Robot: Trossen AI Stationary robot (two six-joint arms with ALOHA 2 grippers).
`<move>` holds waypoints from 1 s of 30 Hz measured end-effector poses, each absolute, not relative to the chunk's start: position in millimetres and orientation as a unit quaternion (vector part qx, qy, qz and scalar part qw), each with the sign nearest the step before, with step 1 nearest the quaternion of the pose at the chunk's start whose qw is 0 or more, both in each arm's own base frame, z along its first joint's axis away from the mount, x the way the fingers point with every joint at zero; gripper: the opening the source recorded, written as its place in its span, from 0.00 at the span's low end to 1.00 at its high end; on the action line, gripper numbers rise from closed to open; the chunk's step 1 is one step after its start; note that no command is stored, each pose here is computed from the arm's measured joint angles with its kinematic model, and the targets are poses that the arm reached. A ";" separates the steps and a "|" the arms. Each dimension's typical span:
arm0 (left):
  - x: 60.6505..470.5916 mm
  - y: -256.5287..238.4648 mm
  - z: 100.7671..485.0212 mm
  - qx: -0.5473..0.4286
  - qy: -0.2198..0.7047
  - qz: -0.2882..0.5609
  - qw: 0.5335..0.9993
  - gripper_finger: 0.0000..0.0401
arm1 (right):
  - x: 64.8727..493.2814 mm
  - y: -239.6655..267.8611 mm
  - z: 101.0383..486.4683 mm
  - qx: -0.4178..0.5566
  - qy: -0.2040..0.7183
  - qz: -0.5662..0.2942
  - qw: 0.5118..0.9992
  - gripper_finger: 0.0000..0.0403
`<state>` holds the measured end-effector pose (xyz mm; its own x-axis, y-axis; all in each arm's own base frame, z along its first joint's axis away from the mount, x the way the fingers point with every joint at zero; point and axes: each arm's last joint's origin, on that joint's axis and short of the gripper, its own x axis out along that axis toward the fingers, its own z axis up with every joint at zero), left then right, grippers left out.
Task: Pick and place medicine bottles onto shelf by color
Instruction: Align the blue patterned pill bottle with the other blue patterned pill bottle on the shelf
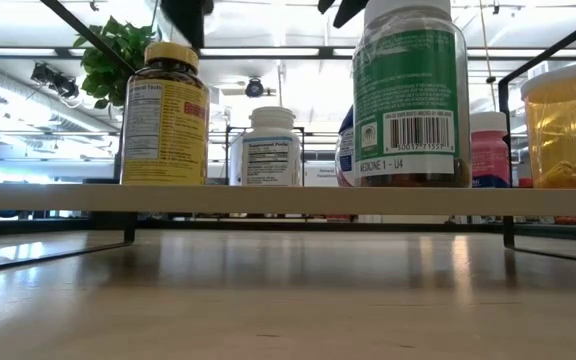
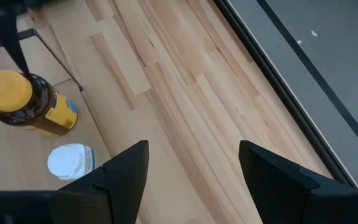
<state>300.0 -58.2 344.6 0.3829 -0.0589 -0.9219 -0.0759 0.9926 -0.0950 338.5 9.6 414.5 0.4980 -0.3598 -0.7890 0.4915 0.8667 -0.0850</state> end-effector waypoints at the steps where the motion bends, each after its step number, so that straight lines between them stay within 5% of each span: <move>1: 298.7 -57.5 350.3 -0.057 0.553 0.011 0.831 0.99 | 338.9 9.6 414.7 0.075 0.434 -0.246 0.863 0.64; 12: 266.4 -68.4 400.5 -0.081 0.580 0.036 0.810 0.97 | 341.1 9.7 416.1 0.054 0.430 -0.232 0.871 0.64; 30: 201.3 -183.1 377.7 -0.004 0.635 -0.044 0.771 0.96 | 340.8 9.9 415.8 0.002 0.446 -0.200 0.872 0.64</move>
<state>201.3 -183.1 377.7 0.1892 -0.0730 -0.9792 0.0640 0.9960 -0.0619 340.8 9.9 415.8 0.5218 -0.3465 -0.7795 0.3503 0.9202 -0.1746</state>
